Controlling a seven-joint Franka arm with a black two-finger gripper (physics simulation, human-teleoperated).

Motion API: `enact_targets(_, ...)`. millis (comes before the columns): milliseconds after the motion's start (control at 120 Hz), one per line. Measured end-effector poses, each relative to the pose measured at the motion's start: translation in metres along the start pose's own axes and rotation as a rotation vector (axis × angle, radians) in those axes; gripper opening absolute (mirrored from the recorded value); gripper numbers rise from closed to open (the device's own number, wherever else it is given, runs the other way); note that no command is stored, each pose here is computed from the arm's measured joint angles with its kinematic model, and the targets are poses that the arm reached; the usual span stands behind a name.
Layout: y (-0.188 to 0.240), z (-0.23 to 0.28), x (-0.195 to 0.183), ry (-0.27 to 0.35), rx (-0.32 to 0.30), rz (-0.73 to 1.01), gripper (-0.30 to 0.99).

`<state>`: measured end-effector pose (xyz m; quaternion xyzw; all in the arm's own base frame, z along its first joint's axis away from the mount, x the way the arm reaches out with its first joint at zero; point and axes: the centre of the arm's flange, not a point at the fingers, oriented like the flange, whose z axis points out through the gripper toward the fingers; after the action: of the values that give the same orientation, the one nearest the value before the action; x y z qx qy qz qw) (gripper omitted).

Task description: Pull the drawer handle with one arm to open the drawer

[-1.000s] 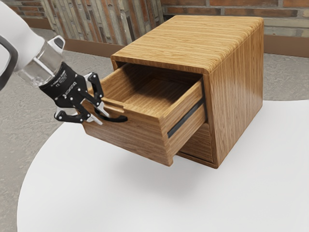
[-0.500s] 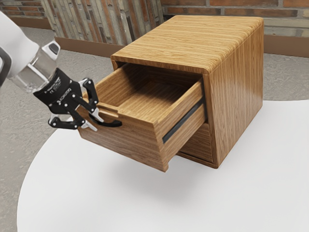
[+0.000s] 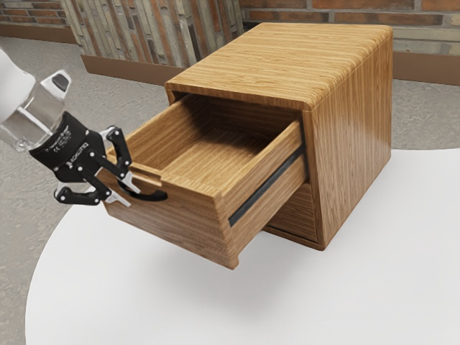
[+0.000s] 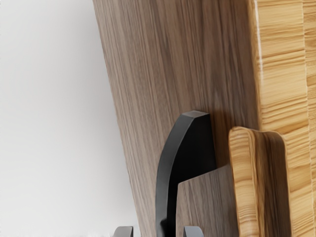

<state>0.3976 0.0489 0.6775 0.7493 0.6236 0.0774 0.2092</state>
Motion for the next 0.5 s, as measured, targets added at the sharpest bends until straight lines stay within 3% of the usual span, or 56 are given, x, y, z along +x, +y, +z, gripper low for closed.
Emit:
enact_targets(233,-0.011,-0.011,-0.004,-0.001,-0.02,0.005,0.05)
enact_targets(350,-0.028,-0.048,-0.013,0.014,-0.074,0.022,0.06)
enact_targets(500,-0.051,-0.144,-0.017,0.097,-0.183,0.043,0.36)
